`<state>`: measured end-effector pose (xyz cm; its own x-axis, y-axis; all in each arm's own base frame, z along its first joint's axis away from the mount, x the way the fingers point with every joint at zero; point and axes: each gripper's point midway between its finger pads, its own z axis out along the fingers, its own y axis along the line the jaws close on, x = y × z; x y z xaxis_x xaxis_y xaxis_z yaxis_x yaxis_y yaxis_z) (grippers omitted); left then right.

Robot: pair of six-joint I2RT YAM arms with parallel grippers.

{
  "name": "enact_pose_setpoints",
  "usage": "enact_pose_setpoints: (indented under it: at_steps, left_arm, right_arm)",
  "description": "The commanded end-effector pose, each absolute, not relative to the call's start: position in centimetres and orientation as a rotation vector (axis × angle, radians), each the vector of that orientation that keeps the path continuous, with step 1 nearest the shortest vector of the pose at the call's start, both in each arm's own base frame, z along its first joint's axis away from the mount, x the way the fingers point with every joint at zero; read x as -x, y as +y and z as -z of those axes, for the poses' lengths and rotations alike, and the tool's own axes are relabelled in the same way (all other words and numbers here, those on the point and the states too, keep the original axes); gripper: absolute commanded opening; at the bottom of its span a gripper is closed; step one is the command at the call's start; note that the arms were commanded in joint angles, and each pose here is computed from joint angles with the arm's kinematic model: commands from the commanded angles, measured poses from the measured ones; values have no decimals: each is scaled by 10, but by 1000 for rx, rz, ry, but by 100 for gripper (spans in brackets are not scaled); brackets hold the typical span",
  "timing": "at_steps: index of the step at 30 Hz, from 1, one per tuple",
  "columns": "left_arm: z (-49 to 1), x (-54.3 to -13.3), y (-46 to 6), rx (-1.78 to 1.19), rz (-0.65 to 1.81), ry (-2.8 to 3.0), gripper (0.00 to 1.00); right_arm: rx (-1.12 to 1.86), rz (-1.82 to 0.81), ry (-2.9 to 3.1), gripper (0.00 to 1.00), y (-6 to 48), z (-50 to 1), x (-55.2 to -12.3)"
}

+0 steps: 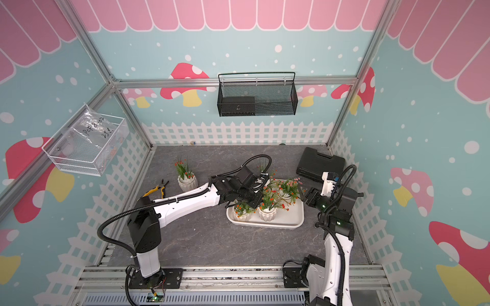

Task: Put the potted gypsophila into the storage box
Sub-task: Place the baby's breath potted plant at the storage box.

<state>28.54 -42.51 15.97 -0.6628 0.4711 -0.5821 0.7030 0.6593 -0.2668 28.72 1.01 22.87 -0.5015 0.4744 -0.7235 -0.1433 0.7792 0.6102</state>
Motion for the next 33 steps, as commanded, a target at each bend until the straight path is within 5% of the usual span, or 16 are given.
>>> enact_pose_setpoints:
  at_steps: [1, 33]
  left_arm:
    - [-184, -300, -442, -900, 684, 2295, 0]
    - [-104, -316, -423, -859, 430, 2384, 5]
  right_arm:
    - [-244, -764, 1952, 68, 9, -227, -288]
    - [-230, -779, 1955, 67, 11, -221, -288]
